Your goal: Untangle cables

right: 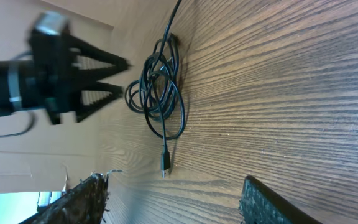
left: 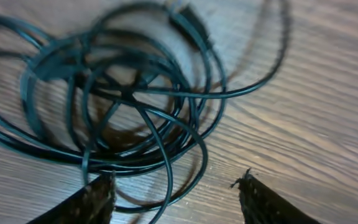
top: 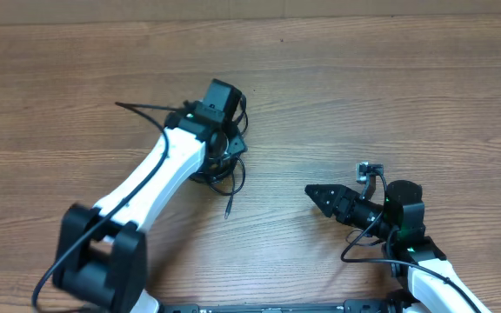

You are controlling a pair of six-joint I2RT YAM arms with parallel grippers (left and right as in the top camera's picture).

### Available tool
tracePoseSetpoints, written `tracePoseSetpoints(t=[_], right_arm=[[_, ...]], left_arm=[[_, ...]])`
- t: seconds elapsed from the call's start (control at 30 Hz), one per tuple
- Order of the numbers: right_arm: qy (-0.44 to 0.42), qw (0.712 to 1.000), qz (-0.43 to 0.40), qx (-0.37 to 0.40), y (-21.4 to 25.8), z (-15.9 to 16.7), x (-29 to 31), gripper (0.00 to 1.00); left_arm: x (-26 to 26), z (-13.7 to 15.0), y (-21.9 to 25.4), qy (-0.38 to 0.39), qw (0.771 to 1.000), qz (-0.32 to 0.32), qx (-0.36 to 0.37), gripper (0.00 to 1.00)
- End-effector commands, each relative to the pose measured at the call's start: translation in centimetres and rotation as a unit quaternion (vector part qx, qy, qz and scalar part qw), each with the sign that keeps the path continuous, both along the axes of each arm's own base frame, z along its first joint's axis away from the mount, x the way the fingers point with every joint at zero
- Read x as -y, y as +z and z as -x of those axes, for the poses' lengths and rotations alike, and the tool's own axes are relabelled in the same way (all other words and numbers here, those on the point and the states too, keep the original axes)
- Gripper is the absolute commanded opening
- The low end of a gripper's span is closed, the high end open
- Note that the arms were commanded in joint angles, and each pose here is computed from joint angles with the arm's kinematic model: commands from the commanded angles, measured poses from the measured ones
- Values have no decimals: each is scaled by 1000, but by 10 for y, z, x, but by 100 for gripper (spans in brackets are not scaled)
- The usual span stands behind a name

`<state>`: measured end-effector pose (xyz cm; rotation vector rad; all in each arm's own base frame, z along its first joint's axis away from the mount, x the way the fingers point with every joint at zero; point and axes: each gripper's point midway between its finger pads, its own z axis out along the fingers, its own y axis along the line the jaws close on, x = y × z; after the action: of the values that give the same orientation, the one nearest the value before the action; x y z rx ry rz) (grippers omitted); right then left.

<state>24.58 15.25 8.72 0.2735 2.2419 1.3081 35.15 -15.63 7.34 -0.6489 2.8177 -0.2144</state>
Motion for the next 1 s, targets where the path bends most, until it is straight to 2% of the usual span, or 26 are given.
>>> tracePoseSetpoints(t=[0.0,0.13,0.2,0.23,0.37,0.47,0.6,0.7,0.8,0.97], right_arm=[[-3,1000,4,2,0,-1,1,68],[-3,1000,5,-5,-2,1,1,69],[-3,1000,5,-5,-2,1,1,70],[-3,1000,5,-5,-2,1,1,70],[-2,1000,5,-5,-2,1,1,70],[-1,1000,4,-6,-2,1,0,69],[-3,1000,6,0,-1,0,1,74],[-8,1000,9,1,-2,-2,2,71],[-17,999,-11,-28,-3,0,1,59],[-41,995,-41,-82,-6,2,1,57]], left_arm=[[8,3,-24,39,998,14,-39,63],[8,4,-49,40,997,1,-64,64],[9,2,-58,40,997,0,-67,29],[10,1,-62,39,997,2,-68,4],[22,-9,-62,15,998,28,-51,4],[54,-18,-42,-81,992,94,-20,4],[89,-17,10,-209,963,171,26,4],[107,-4,57,-281,931,226,62,4],[107,11,96,-301,917,246,86,4],[96,32,158,-306,905,256,144,4]])
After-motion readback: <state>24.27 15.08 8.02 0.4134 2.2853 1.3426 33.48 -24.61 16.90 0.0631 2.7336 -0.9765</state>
